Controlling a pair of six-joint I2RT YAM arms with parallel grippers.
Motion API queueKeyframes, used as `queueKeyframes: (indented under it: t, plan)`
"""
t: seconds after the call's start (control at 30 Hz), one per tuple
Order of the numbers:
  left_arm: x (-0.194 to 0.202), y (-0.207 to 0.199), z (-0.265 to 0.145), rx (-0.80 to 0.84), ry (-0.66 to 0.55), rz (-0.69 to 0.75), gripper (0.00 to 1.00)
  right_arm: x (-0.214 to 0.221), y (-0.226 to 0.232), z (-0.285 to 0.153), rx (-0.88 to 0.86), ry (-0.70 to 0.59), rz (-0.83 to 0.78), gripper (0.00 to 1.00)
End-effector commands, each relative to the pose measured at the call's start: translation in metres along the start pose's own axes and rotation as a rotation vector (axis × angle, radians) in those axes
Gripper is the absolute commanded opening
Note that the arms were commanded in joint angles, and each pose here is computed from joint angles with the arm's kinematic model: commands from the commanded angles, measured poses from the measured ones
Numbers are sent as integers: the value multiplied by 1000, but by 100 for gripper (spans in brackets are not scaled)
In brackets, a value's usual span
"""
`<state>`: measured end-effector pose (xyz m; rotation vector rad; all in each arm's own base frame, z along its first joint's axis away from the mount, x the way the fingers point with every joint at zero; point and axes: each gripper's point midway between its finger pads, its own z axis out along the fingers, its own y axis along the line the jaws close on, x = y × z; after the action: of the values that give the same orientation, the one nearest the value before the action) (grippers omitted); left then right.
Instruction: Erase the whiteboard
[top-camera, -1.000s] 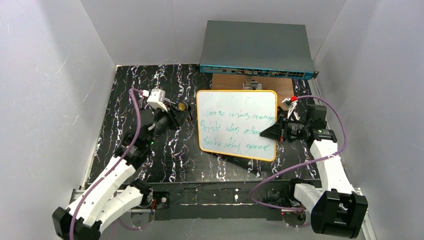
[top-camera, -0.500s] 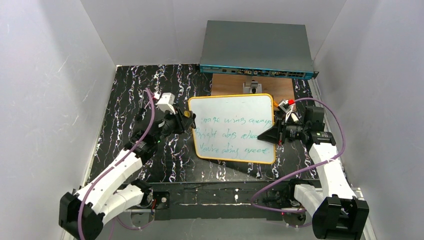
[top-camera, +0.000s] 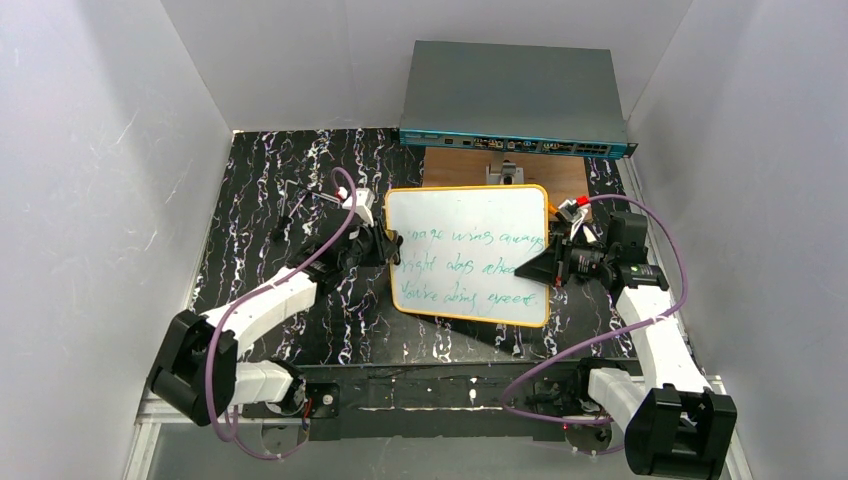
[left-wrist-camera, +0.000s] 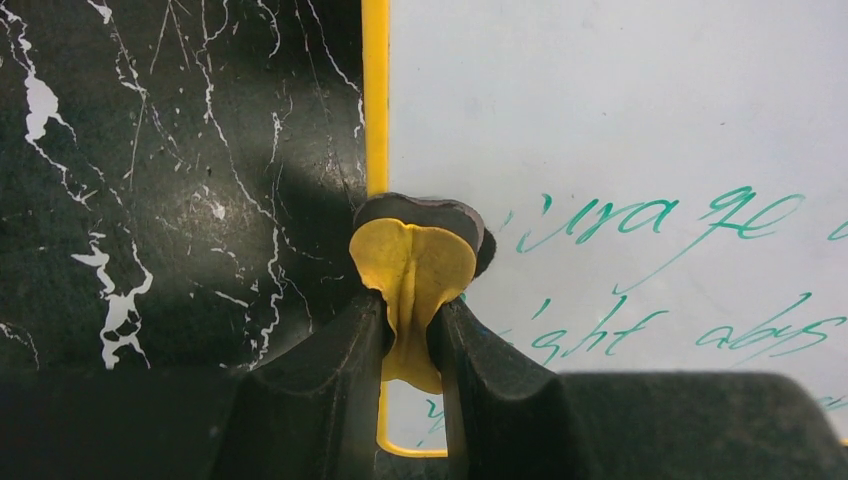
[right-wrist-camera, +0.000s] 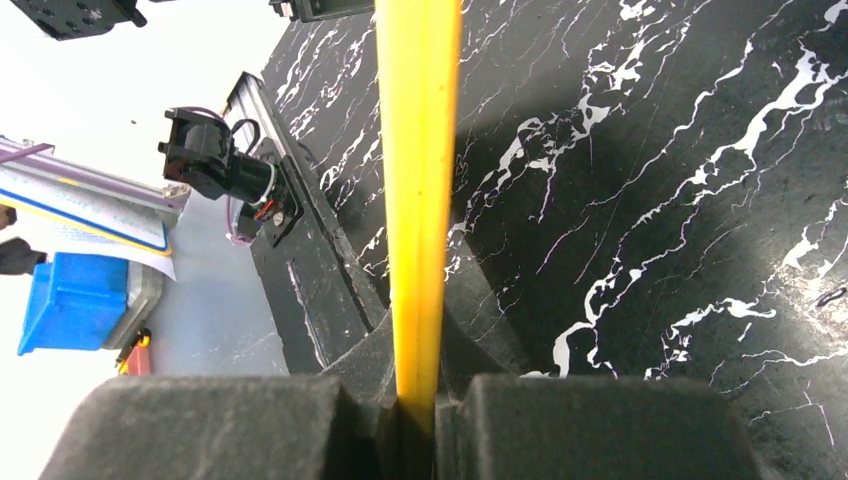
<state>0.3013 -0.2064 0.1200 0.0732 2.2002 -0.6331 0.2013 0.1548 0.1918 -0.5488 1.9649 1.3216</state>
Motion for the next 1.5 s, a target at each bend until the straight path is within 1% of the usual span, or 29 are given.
queueKeyframes:
  t: [0.0,0.07,0.23,0.5,0.6,0.7,0.83,0.9,0.97,1.03,1.1,1.17,1.23,1.33,1.4,1.47]
  plan:
    - [-23,-16,5,56,-48,0,0,-17,16,-1,-91,-34,-86,1]
    - [-21,-16,7,63,-43,0,0,-15,12,0,-68,-25,-79,1]
    - [-27,-23,8,92,-57,9,0,-10,8,1,-55,-1,-127,1]
    - [-65,-44,23,134,-114,17,0,-9,8,1,-55,4,-133,1]
    - [-70,-48,26,142,-116,14,0,-10,8,1,-54,3,-139,1]
    - [-58,-45,26,142,-81,11,0,-10,8,1,-53,3,-140,1]
    - [-18,-40,18,144,23,27,0,-10,8,1,-57,4,-137,1]
    - [1,-50,16,191,70,40,0,-10,9,1,-62,4,-135,1]
    - [10,-62,19,217,99,68,0,-10,9,2,-70,6,-129,1]
    - [7,-73,24,240,91,73,0,-10,9,2,-71,7,-125,1]
    - [-7,-85,27,262,65,65,0,-9,8,2,-68,7,-126,1]
    - [-23,-88,28,241,36,61,0,-9,9,1,-68,7,-128,1]
    - [-40,-69,29,107,-17,51,0,-10,9,1,-65,6,-131,1]
    - [-60,-19,23,-99,-71,8,0,-10,9,1,-63,5,-135,1]
    - [-64,5,19,-171,-87,-11,0,-10,10,1,-67,4,-137,1]
    - [-65,12,19,-168,-74,-15,0,-10,11,1,-70,4,-136,1]
